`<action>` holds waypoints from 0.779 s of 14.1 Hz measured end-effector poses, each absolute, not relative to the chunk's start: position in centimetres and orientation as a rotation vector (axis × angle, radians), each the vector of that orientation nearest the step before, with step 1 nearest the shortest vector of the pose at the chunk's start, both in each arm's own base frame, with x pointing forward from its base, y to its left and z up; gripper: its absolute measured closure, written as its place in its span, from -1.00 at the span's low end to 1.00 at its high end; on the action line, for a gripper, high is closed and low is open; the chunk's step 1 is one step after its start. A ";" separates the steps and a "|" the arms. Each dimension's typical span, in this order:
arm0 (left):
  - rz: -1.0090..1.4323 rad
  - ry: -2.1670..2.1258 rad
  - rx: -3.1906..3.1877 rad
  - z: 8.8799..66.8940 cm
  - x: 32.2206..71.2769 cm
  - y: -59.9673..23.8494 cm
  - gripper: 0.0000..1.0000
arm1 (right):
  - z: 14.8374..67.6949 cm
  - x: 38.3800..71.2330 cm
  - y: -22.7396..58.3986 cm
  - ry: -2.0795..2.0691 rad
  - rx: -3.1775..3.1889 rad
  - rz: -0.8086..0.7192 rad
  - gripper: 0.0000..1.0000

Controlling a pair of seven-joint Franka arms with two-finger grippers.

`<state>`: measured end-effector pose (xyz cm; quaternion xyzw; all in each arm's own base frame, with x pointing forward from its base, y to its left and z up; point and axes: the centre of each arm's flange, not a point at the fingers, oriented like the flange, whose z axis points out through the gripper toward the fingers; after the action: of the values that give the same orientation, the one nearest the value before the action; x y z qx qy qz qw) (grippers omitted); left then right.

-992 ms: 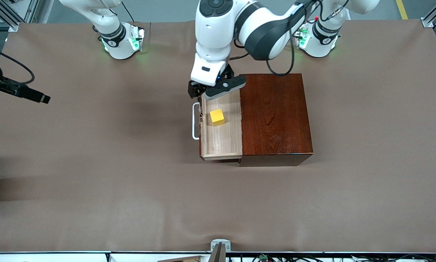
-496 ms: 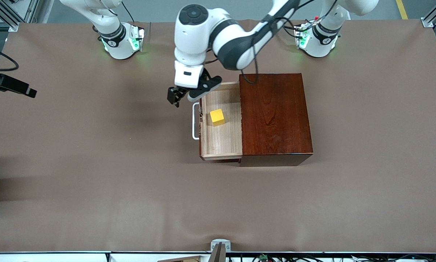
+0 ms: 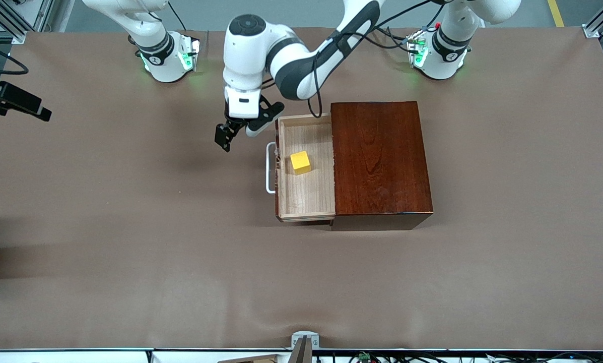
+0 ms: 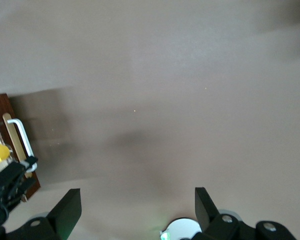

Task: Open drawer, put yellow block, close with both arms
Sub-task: 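Lower the left gripper to the drawer handle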

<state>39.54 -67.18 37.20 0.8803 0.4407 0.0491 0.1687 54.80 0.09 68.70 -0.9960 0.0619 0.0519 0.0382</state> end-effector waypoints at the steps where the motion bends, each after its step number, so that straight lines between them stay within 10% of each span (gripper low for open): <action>1: 0.139 1.260 2.505 36.4 39.6 -67.3 -1.00 | 68.6 54.6 -0.1 0.150 -3.070 0.151 -1.00; 11: 0.224 1.381 2.498 29.5 38.8 -68.0 -1.00 | 66.8 52.8 1.7 0.033 -3.123 0.141 -1.00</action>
<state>38.77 -67.98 29.51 0.8641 0.4776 0.0776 0.1386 52.80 1.70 66.78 -0.9989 0.0105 0.0452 0.0075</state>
